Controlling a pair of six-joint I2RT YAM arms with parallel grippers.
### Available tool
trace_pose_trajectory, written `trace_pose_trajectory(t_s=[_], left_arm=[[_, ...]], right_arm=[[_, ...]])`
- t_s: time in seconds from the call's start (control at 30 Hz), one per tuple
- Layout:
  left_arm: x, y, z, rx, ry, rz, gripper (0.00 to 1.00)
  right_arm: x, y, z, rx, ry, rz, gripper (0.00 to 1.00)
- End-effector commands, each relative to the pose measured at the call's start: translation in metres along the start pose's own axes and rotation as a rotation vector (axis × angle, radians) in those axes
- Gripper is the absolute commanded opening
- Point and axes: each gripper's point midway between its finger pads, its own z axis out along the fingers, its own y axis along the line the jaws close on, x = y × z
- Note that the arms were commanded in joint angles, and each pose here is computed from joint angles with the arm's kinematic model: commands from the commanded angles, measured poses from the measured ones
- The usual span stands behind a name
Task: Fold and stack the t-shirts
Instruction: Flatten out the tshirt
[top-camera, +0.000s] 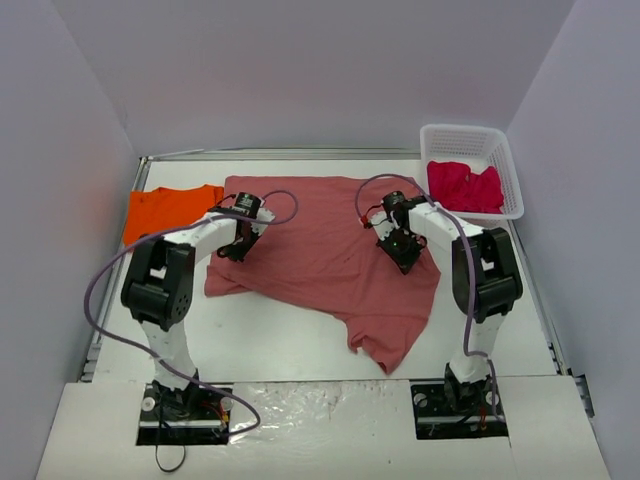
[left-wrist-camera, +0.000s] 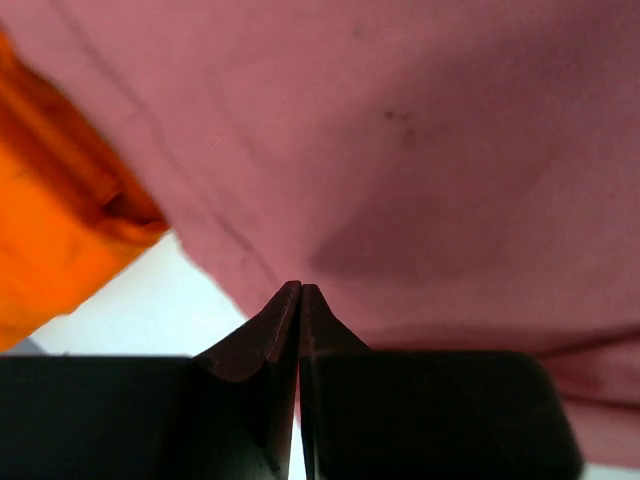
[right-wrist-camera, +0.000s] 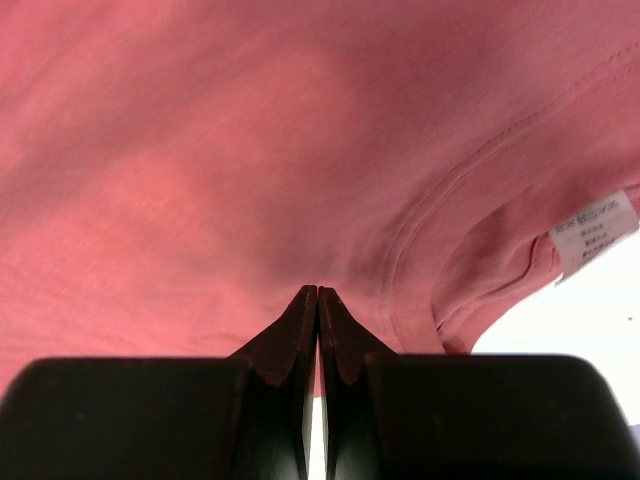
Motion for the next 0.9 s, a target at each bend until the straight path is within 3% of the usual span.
trace_pose_trajectory(t_s=[0.0, 0.43, 0.87], left_arm=[[-0.014, -0.005, 0.004, 0.043, -0.017, -0.028, 0.02], [-0.013, -0.009, 0.034, 0.094, 0.073, -0.050, 0.02], [-0.059, 0.022, 0.059, 0.017, 0.050, -0.132, 0.02]], right_arm=[[-0.002, -0.011, 0.003, 0.004, 0.017, 0.035, 0.00], [-0.017, -0.030, 0.038, 0.006, 0.069, 0.089, 0.00], [-0.082, -0.085, 0.055, 0.085, -0.010, 0.148, 0.00]])
